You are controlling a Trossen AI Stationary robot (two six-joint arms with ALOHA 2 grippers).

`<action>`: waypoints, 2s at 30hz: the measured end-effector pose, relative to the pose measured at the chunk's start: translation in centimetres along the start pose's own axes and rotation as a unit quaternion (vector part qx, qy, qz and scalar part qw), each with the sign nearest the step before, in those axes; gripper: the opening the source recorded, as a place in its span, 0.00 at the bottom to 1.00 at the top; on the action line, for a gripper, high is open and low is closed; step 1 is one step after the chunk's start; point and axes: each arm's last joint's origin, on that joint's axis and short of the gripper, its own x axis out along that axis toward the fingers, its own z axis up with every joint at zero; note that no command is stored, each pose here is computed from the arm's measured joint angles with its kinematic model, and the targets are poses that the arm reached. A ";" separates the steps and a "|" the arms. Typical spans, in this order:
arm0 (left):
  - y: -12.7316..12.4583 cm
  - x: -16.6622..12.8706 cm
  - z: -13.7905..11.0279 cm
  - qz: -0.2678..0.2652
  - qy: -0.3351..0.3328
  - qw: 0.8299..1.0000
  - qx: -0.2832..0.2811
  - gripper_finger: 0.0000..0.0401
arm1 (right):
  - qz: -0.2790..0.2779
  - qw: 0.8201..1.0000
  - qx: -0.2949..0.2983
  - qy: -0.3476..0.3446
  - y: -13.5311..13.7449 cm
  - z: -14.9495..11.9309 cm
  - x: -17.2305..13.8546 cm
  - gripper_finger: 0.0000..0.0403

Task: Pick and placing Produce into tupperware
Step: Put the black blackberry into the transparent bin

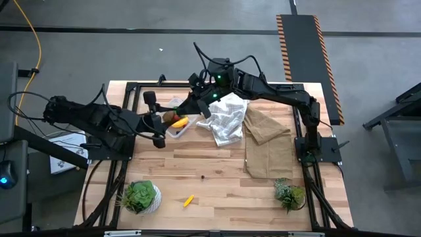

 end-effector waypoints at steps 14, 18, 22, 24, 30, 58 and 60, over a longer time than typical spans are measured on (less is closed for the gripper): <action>0.5 -0.4 -0.1 0.034 0.005 0.999 0.014 0.40 | -0.018 1.000 0.010 -0.011 -0.3 0.2 -0.2 0.24; 0.6 -0.4 0.1 0.037 -0.002 0.999 0.011 0.40 | -0.024 1.000 0.013 -0.010 -0.4 0.1 -0.2 0.24; 0.6 -0.4 0.1 0.038 -0.003 0.999 0.019 0.40 | -0.032 0.999 0.017 -0.007 -0.5 0.0 -0.2 0.24; 0.6 -0.4 0.1 0.038 -0.003 0.999 0.019 0.40 | -0.032 0.999 0.016 -0.007 -0.5 0.0 -0.2 0.24; 0.6 -0.4 0.2 0.038 -0.005 0.999 0.019 0.40 | -0.045 0.999 0.018 -0.011 -0.6 0.0 -0.2 0.24; 0.1 0.5 1.2 0.028 -0.033 0.999 0.028 0.40 | -0.040 0.999 0.019 -0.007 -0.4 -0.2 0.1 0.20; 0.0 0.5 1.2 0.028 -0.031 0.999 0.029 0.40 | -0.041 0.999 0.020 -0.007 -0.4 -0.2 0.1 0.20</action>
